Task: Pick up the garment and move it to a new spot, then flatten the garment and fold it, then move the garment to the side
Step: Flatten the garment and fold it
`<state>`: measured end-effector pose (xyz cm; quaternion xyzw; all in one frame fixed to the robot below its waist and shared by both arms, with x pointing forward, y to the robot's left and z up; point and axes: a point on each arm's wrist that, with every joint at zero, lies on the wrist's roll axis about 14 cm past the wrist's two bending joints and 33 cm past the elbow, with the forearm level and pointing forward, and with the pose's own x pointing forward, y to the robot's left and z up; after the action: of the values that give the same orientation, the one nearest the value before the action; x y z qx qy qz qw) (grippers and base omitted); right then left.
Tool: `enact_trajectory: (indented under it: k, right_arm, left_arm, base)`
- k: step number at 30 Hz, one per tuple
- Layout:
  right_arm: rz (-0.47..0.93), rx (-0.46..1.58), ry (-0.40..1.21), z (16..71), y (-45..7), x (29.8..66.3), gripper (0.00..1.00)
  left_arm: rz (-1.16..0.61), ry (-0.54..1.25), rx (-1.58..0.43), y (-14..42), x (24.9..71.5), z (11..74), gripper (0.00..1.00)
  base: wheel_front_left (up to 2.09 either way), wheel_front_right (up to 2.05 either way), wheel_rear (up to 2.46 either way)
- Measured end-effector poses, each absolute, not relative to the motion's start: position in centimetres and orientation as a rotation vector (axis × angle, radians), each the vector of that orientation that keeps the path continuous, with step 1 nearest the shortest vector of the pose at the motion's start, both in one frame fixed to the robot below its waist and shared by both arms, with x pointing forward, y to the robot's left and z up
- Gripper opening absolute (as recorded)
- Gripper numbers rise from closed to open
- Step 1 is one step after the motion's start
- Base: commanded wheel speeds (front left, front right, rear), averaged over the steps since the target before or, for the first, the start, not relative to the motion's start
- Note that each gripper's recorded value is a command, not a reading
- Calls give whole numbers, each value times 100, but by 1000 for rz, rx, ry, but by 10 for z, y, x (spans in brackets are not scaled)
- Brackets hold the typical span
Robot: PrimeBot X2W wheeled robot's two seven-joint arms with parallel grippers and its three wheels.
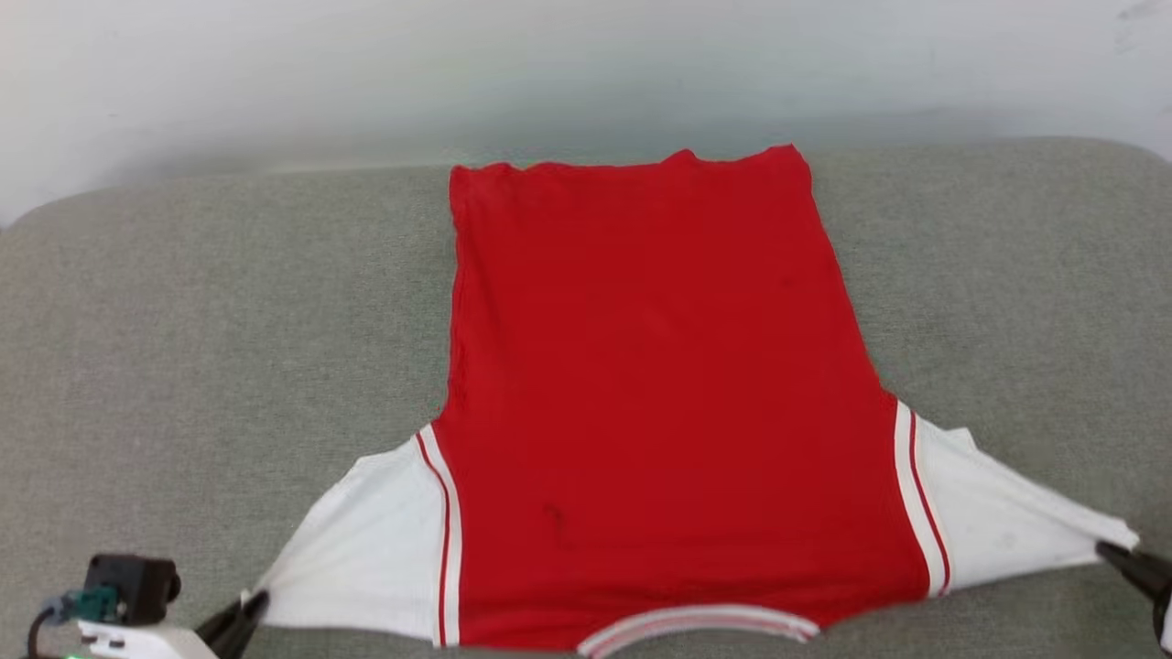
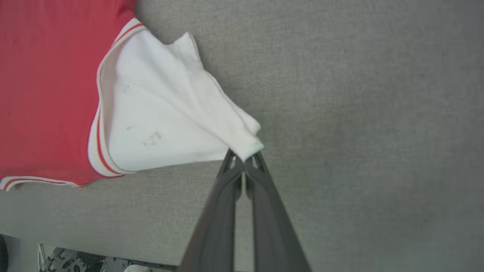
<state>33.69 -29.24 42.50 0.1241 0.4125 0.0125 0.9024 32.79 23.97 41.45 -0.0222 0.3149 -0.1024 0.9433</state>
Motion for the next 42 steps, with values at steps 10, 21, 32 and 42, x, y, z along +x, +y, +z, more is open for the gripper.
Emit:
enact_trajectory:
  k: [10,21,32,42]
  right_arm:
    - [-17,244,962,409,-294,307,0]
    - [114,193,886,447,-268,372,100]
    - [296,114,873,474,-210,499,100]
    - [290,22,1035,439,-173,590,100]
  left_arm:
    - [-265,778,-113,214,298,392,0]
    - [-378,831,-227,175,304,401,0]
    - [-457,871,-201,156,311,411,0]
    - [-430,884,-129,160,315,407,0]
  base:
    - [0,0,0]
    - [0,0,0]
    - [0,0,0]
    - [0,0,0]
